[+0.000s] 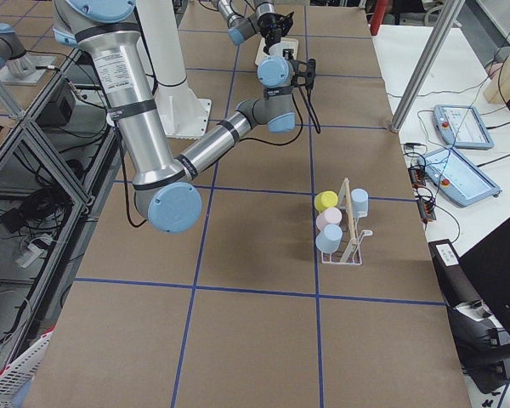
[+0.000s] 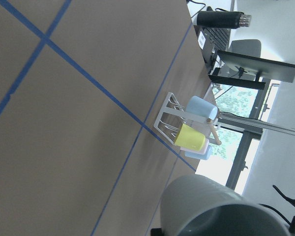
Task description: Transfer IKEA cup to right arm and place on rack
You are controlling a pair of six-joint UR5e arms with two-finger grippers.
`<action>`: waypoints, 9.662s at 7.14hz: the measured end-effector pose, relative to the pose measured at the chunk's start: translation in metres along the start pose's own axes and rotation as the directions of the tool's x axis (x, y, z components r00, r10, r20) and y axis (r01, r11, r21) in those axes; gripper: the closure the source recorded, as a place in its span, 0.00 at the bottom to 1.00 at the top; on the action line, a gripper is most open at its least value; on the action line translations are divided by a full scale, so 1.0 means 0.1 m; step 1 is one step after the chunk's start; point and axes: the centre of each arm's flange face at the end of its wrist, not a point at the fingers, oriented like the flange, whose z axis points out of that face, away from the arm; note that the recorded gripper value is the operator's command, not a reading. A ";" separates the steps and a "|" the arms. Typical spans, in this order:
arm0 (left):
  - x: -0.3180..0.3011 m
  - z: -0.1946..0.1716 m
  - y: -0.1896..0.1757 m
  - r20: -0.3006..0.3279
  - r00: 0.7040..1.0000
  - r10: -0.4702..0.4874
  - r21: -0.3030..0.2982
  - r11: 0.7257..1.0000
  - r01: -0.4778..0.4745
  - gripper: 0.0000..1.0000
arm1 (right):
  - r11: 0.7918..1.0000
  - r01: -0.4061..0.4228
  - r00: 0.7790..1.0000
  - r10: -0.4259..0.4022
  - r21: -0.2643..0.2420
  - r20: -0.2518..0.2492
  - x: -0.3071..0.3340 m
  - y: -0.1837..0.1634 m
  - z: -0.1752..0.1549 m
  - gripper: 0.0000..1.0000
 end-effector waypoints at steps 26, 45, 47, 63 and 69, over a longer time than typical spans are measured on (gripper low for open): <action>-0.27 0.15 0.24 -0.431 0.869 -0.245 -0.188 0.966 0.179 0.00 | 0.984 -0.170 0.904 0.174 -0.045 0.390 -0.25 0.61 0.54 0.70; -0.27 -1.03 -1.62 0.081 0.931 0.356 0.110 0.925 -0.363 0.00 | 0.923 0.383 0.609 -0.232 0.025 -0.758 1.87 -2.96 -1.90 0.69; -0.28 -1.04 -1.63 0.085 0.929 0.360 0.110 0.923 -0.368 0.00 | 0.931 0.364 0.606 -0.217 0.024 -0.765 2.00 -2.97 -1.91 0.69; -0.26 -1.04 -1.61 0.080 0.931 0.356 0.109 0.925 -0.363 0.00 | 0.950 0.311 0.556 -0.209 -0.033 -0.804 2.60 -2.81 -1.47 0.02; -0.26 -2.25 -2.36 0.364 0.803 0.472 0.099 0.838 -0.537 0.00 | 0.946 0.321 0.606 -0.234 -0.035 -0.760 2.24 -2.78 -1.42 0.02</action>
